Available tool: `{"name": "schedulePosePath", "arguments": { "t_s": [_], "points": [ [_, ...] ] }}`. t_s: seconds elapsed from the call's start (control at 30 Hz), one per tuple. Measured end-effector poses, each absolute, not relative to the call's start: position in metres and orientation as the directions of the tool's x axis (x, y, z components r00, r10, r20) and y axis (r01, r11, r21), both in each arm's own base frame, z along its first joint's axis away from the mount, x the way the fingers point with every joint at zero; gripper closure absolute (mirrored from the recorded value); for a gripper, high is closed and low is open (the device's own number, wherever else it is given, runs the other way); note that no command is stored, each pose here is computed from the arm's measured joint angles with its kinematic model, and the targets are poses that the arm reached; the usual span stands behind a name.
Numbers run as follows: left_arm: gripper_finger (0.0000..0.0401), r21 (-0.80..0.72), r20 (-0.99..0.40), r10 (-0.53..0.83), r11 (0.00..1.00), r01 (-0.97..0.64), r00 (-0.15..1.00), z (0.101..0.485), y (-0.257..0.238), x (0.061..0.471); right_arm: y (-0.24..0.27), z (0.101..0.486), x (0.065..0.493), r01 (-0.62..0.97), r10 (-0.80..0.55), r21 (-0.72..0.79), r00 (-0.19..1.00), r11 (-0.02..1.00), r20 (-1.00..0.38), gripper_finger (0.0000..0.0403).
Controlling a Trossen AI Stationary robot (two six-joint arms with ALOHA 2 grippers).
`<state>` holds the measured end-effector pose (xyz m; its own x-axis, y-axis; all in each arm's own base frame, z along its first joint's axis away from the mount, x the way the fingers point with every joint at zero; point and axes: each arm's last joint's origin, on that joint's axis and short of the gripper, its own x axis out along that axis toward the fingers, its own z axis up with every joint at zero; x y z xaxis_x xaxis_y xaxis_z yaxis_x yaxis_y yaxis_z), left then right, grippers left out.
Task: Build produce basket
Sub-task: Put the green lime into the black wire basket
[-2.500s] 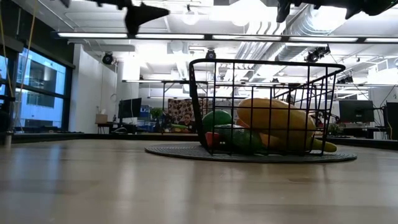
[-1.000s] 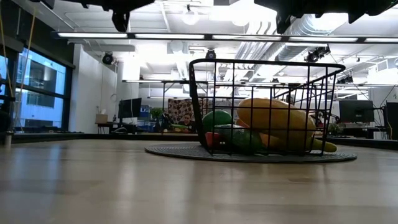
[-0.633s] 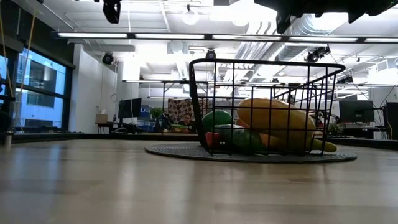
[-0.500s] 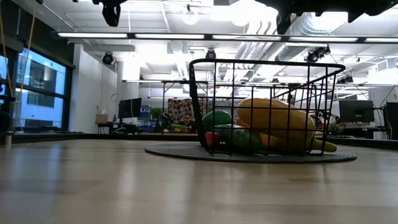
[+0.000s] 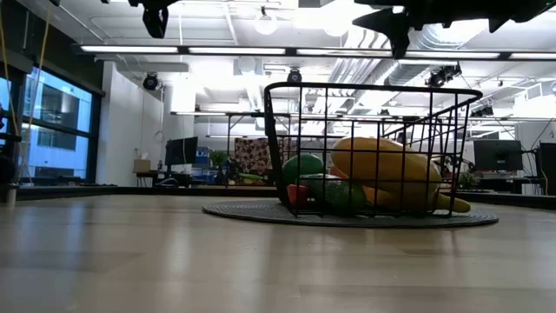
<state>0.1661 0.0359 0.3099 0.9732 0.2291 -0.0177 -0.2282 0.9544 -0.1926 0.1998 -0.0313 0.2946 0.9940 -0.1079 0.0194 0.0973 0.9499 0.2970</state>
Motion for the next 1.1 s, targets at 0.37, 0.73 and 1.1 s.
{"name": "schedulePosePath", "arguments": {
  "t_s": [0.37, 0.73, 1.1],
  "points": [
    [0.0401, -0.208, -0.018, 0.229, 0.951, -0.228, 0.973, 0.31, 0.036, 0.166, -0.031, 0.291, 0.2, 0.109, -0.108, 0.31, 0.994, 0.944, -0.019, 0.0066],
    [0.0401, -0.208, -0.019, 0.229, 0.951, -0.228, 0.973, 0.31, 0.036, 0.166, -0.03, 0.291, 0.2, 0.066, -0.057, 0.313, 0.998, 0.948, -0.037, 0.0041],
    [0.0401, -0.227, -0.096, 0.239, 0.94, -0.255, 0.966, 0.302, 0.036, 0.166, -0.004, 0.347, 0.181, 0.148, 0.071, 0.354, 0.84, 0.924, -0.537, 0.0041]
  ]
}}
